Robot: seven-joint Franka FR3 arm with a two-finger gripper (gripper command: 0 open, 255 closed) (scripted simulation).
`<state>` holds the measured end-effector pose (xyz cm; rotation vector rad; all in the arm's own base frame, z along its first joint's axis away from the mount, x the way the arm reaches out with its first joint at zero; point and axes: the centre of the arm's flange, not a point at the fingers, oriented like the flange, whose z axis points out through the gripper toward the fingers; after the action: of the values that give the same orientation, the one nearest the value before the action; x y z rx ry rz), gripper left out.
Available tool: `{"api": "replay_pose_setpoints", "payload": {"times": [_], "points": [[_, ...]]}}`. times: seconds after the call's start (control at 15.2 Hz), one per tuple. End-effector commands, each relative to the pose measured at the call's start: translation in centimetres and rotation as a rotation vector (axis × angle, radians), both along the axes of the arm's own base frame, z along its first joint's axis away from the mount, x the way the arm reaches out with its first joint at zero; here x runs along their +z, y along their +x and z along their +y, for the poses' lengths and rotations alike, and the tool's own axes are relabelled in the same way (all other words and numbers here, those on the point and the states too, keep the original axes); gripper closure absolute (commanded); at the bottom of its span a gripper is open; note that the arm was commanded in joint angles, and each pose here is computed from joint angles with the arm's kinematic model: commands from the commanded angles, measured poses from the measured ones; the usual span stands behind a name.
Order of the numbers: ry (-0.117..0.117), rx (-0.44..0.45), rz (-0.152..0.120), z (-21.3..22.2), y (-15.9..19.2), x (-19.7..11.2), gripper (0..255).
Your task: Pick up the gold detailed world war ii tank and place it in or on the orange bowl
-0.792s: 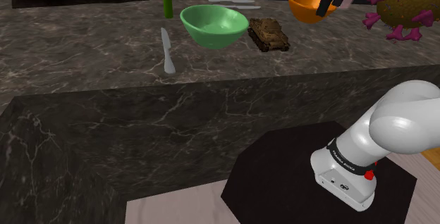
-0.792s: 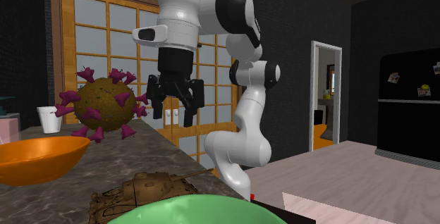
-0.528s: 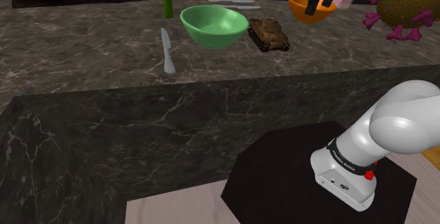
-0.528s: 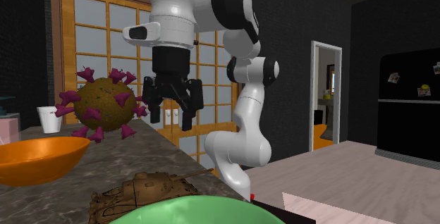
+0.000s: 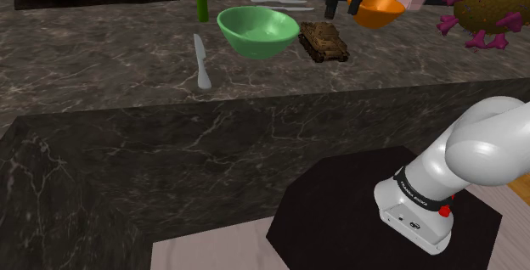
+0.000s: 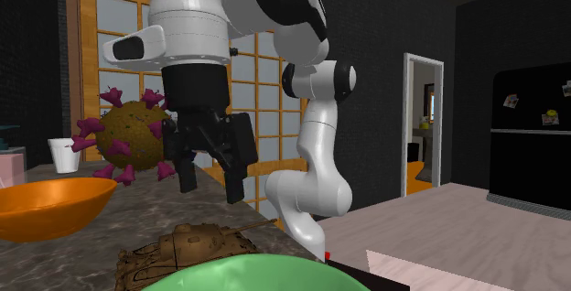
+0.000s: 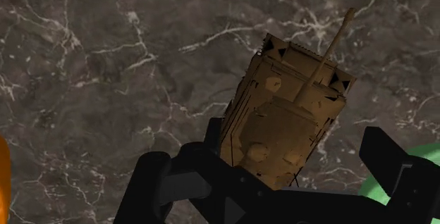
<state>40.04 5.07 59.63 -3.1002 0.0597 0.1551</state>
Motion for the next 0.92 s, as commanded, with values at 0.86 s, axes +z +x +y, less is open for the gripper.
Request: {"api": "replay_pose_setpoints", "payload": {"times": [0.86], "points": [[0.005,-0.003,0.002,0.3,0.0,-3.6,0]]}}
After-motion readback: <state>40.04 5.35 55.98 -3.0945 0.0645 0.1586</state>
